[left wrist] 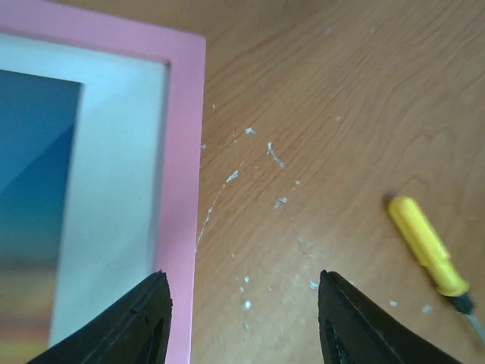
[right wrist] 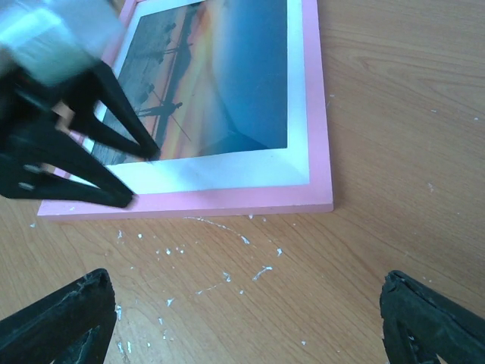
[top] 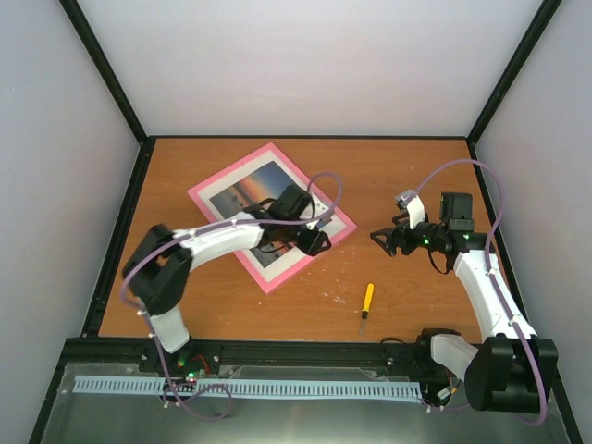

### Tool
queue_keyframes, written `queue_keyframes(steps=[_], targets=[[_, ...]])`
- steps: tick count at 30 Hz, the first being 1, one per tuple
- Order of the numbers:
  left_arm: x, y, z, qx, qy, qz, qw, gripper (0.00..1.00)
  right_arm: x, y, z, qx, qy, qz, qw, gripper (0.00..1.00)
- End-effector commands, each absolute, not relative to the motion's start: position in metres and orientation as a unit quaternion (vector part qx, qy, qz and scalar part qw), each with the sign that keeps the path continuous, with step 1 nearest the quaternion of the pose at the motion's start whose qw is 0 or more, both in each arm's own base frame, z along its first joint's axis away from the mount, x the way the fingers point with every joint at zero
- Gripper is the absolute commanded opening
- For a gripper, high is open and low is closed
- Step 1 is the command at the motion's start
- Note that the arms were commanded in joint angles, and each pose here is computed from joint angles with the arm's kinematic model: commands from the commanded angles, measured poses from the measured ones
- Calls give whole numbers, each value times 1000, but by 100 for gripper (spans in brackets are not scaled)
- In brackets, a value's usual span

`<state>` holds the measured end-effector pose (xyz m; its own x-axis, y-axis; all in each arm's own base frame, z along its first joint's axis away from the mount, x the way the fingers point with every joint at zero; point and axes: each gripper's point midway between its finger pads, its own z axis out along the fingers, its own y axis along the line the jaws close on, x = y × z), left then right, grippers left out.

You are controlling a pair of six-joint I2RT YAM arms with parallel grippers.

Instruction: Take the photo out of the frame

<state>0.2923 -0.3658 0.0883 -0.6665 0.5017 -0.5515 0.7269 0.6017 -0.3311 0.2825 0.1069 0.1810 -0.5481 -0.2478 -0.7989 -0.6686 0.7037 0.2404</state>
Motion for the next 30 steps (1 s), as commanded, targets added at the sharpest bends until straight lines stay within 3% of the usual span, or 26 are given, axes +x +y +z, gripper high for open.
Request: queue_keyframes(steps=[1,2,3,7,11,17,21,25,30], targets=[[308,-339,172,309,856,-251,330,66,284,108,179,-283,833,269,393,93],[315,-325,187,276,861,-230,359,91,285,108,179,-284,833,266,393,93],[321,-308,200,228,869,-212,385,99,287,107,179,-284,833,263,395,93],[321,-237,212,94,890,-136,424,100,296,100,185,-280,840,235,402,93],[303,-197,199,70,904,-78,414,100,314,93,188,-288,853,192,391,93],[281,-176,207,62,859,-139,488,100,340,107,170,-290,878,206,319,90],[272,-169,189,-16,875,-204,438,100,352,126,144,-305,888,235,250,67],[269,-141,157,-158,883,-189,400,100,382,135,121,-296,904,230,205,61],[270,-134,133,-212,902,-171,335,100,414,144,98,-292,914,221,175,58]])
